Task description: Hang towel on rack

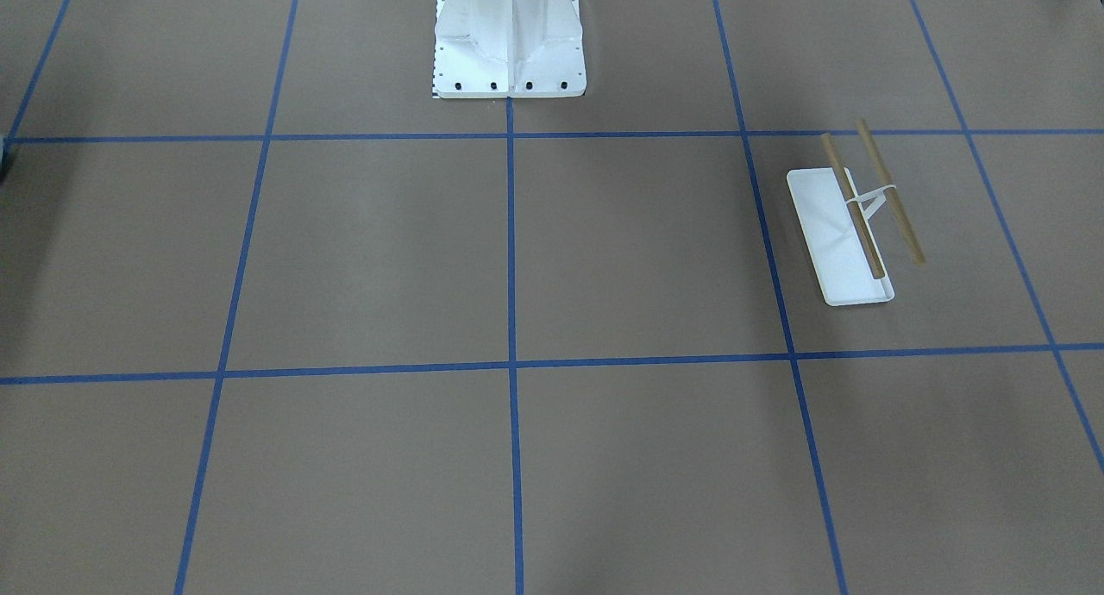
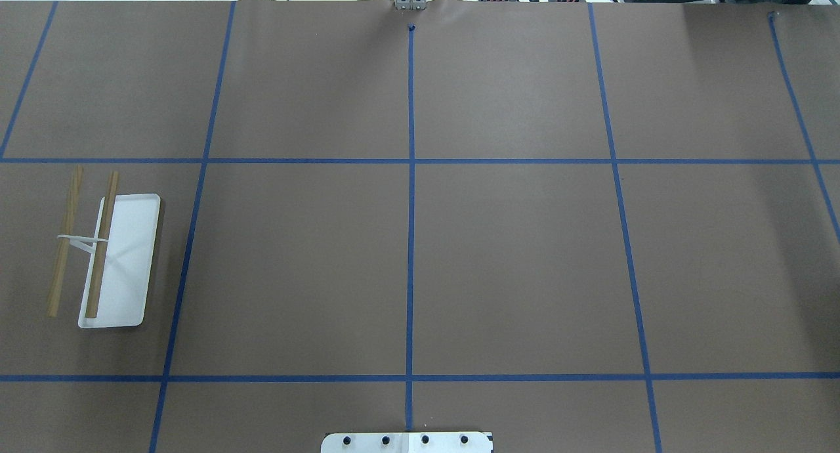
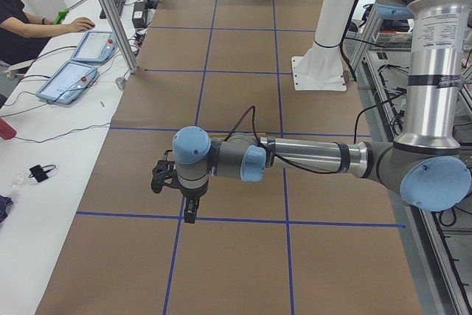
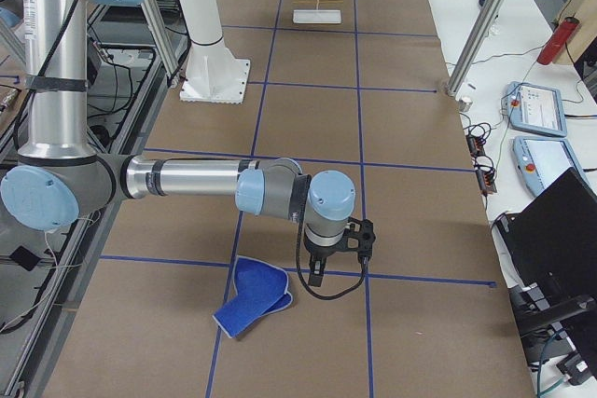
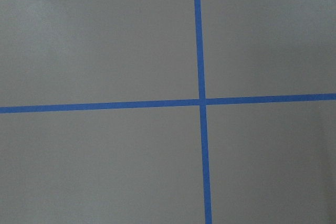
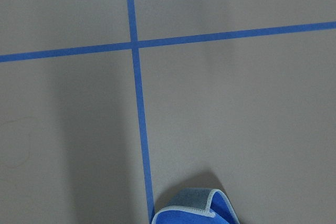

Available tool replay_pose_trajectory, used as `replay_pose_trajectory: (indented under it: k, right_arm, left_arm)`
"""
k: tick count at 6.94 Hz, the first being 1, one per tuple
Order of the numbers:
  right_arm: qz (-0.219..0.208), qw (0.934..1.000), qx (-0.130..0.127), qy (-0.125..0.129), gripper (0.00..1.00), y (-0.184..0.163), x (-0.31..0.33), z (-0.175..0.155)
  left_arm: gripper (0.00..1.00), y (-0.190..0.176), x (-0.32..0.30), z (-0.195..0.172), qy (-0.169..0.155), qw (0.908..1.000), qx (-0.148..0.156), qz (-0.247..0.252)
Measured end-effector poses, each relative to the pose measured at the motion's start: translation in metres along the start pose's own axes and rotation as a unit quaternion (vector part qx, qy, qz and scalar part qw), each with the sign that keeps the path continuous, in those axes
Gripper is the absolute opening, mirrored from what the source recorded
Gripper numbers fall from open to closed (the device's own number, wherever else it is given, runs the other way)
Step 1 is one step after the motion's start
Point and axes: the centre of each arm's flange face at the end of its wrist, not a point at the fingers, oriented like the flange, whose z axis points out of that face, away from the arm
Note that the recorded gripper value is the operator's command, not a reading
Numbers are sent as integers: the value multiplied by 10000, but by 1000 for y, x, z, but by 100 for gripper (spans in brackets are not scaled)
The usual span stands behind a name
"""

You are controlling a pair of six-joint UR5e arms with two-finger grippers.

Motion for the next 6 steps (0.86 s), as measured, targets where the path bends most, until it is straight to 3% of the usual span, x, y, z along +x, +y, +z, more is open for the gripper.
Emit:
replay_pose_trajectory:
  k: [4,6]
  right_arm:
    - [-259,9997,-35,39,100,5,15,22]
    - [-1019,9939,-388,158,100,29,31,54]
  left_arm:
    - [99,5,-4,1,-194,9998,52,56]
    - [99,4,-3,0,-197,9998,65,55]
